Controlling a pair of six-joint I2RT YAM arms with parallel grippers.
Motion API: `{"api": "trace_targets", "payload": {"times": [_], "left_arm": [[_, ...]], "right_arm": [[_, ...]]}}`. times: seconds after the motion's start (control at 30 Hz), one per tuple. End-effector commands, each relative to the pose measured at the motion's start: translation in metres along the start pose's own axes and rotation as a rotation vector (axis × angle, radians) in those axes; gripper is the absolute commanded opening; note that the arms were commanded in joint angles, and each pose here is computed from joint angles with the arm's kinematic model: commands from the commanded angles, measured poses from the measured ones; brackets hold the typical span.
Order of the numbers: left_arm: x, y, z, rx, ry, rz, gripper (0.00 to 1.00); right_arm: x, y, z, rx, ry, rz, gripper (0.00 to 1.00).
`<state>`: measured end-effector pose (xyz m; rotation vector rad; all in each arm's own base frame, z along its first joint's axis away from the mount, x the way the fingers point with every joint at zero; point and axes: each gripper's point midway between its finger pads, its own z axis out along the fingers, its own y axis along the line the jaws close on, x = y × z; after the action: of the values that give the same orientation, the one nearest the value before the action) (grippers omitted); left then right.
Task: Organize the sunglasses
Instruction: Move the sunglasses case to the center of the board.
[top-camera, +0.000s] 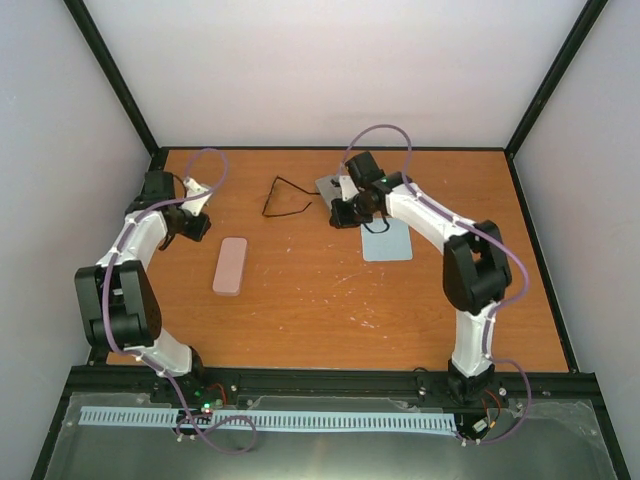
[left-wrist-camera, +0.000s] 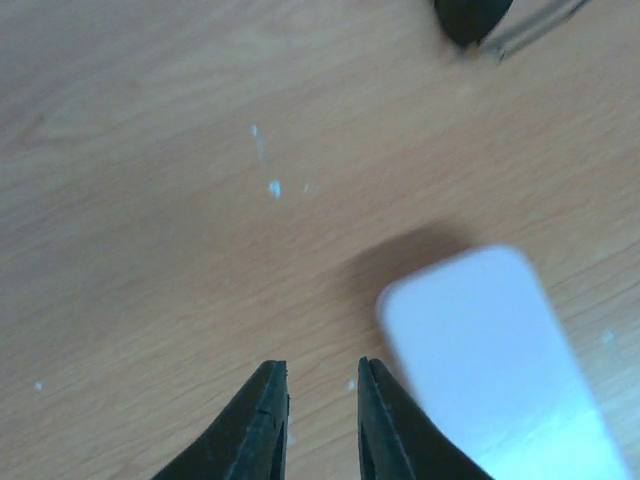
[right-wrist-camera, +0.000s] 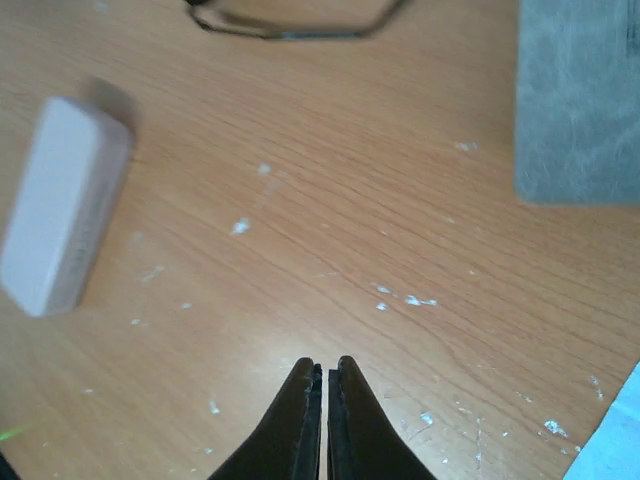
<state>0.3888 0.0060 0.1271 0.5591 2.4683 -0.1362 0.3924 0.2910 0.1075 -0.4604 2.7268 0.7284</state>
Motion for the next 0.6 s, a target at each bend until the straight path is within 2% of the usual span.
{"api": "trace_targets", "payload": {"times": [0.0,0.1,0.23,0.57], "left_arm": [[0.044,0.004,0.010,-0.001,0.194,0.132,0.22],[0.070,0.003,0.016,0.011,0.305,0.133,0.23],[0.092,0.001,0.022,0.015,0.381,0.134,0.24],[0.117,-0.049,0.034,0.211,0.427,0.029,0.24]], "right_arm": [[-0.006,0.019,-0.028,-0.039,-0.075,-0.100,0.06],[-0.003,0.020,-0.031,-0.034,-0.068,-0.114,0.09],[0.002,0.026,-0.028,-0.052,-0.047,-0.118,0.14],[0.019,0.048,-0.010,-0.058,0.018,-0.156,0.30]]}}
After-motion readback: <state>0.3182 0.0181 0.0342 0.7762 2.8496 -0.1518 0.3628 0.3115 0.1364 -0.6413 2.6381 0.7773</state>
